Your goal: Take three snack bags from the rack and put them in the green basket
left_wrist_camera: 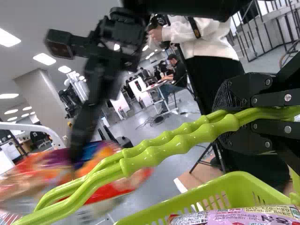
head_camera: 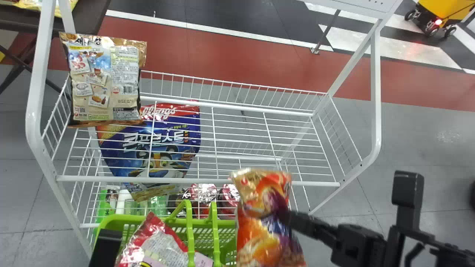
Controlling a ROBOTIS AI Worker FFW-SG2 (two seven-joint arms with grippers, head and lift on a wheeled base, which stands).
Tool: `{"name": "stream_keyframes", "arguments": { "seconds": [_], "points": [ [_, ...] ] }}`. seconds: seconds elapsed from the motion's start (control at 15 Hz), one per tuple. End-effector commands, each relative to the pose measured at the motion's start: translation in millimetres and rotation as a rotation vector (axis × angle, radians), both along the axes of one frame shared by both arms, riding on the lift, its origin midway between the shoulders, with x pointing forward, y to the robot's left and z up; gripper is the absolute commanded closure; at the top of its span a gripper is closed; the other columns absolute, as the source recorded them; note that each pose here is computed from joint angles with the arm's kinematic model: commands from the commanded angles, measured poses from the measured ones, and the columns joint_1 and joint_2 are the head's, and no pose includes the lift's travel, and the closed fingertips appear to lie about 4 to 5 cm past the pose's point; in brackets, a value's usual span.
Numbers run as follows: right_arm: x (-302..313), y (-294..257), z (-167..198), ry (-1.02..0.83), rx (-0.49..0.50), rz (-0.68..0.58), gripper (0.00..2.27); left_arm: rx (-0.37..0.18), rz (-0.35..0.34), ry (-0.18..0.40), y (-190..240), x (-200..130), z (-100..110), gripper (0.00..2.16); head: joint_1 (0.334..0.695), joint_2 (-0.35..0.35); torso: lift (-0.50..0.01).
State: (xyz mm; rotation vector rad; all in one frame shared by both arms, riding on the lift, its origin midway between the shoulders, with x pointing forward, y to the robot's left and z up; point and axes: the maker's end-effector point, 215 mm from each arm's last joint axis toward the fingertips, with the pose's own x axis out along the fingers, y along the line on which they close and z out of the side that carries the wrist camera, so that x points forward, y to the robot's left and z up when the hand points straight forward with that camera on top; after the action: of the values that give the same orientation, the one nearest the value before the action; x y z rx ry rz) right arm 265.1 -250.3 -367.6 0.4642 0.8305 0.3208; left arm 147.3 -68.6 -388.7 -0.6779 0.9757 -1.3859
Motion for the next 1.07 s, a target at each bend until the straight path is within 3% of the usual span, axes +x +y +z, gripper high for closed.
{"name": "stream_keyframes", "arguments": {
  "seconds": [0.0,0.4,0.73,0.8,0.87,0.93,1.0],
  "points": [
    [-16,2,-5,0.048,0.02,0.007,2.22,-0.003,0.005,-0.01,0,3,1,1.57,0.695,-0.35,-0.011],
    [-52,61,-51,0.195,0.075,0.17,2.22,-0.005,0.004,-0.024,-5,5,3,1.57,0.695,-0.35,-0.011],
    [-65,75,-86,0.27,-0.046,0.245,2.22,-0.008,0.0,-0.023,-6,3,4,1.57,0.695,-0.35,-0.011],
    [-67,71,-97,0.296,-0.063,0.233,2.11,-0.009,-0.001,-0.024,-7,3,4,1.57,0.695,-0.35,-0.011],
    [-69,70,-102,0.31,-0.063,0.227,1.74,-0.009,-0.001,-0.024,-7,3,4,1.57,0.695,-0.35,-0.011],
    [-68,65,-102,0.308,-0.064,0.217,0.72,-0.008,0.0,-0.023,-6,3,4,1.57,0.695,-0.35,-0.011],
    [-66,61,-98,0.301,-0.062,0.209,0.0,-0.008,0.001,-0.023,-6,4,4,1.57,0.695,-0.35,-0.011]
  ]
}}
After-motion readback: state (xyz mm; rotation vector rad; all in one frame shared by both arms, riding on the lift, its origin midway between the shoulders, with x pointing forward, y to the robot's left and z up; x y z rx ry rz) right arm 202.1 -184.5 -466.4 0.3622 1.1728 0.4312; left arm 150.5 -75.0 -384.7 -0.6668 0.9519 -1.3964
